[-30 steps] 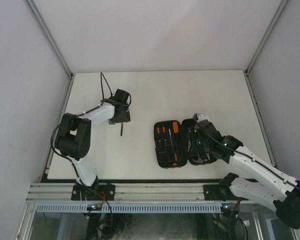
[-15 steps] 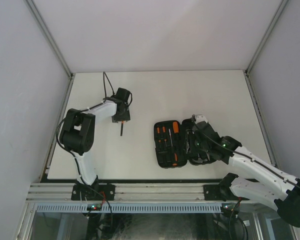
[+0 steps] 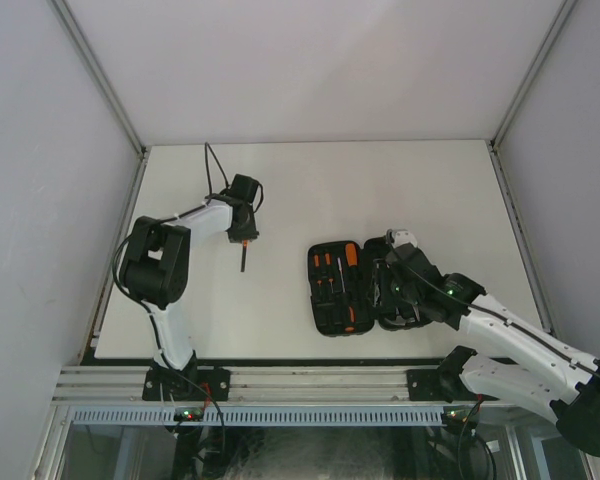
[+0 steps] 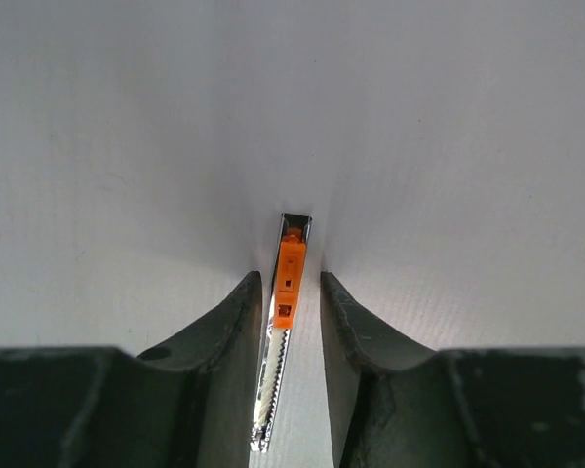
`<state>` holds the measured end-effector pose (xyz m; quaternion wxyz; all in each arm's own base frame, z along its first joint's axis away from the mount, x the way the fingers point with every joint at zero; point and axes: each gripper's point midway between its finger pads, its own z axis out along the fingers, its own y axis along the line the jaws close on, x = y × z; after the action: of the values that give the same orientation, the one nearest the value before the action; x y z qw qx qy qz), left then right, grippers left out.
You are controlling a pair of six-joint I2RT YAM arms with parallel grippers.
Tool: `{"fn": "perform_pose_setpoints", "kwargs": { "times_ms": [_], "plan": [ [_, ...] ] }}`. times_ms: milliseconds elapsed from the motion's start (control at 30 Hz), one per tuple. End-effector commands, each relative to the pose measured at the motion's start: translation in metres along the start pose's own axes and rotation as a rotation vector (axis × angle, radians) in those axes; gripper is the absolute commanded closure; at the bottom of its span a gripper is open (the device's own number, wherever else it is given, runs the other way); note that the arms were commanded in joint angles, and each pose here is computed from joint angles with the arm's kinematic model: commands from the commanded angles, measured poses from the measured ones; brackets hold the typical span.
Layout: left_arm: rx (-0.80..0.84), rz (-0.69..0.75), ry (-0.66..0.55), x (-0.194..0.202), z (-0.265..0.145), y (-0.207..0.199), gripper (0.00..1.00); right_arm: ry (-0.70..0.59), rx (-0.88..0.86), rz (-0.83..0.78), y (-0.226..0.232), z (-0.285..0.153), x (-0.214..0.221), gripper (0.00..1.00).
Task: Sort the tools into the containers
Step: Pick up the utility knife at the center of the board.
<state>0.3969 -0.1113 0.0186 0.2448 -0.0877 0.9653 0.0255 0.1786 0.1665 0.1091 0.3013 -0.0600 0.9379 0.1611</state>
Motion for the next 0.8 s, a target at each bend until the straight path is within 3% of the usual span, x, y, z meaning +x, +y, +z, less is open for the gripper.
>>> {"fn": "perform_pose_setpoints", "kwargs": {
  "times_ms": [0,367,767],
  "plan": [
    [0.015,0.006,-0.009,-0.004,0.004,-0.001,0.68,-0.035,-0.011,0.015,0.004,-0.004,-0.007,0.6],
    [0.041,0.002,-0.03,-0.001,-0.004,-0.005,0.86,-0.046,-0.015,0.024,0.005,-0.007,-0.007,0.6],
    [0.142,0.046,-0.11,0.005,-0.054,-0.039,0.89,-0.09,0.014,0.058,-0.001,-0.013,-0.013,0.61]
  ]
}}
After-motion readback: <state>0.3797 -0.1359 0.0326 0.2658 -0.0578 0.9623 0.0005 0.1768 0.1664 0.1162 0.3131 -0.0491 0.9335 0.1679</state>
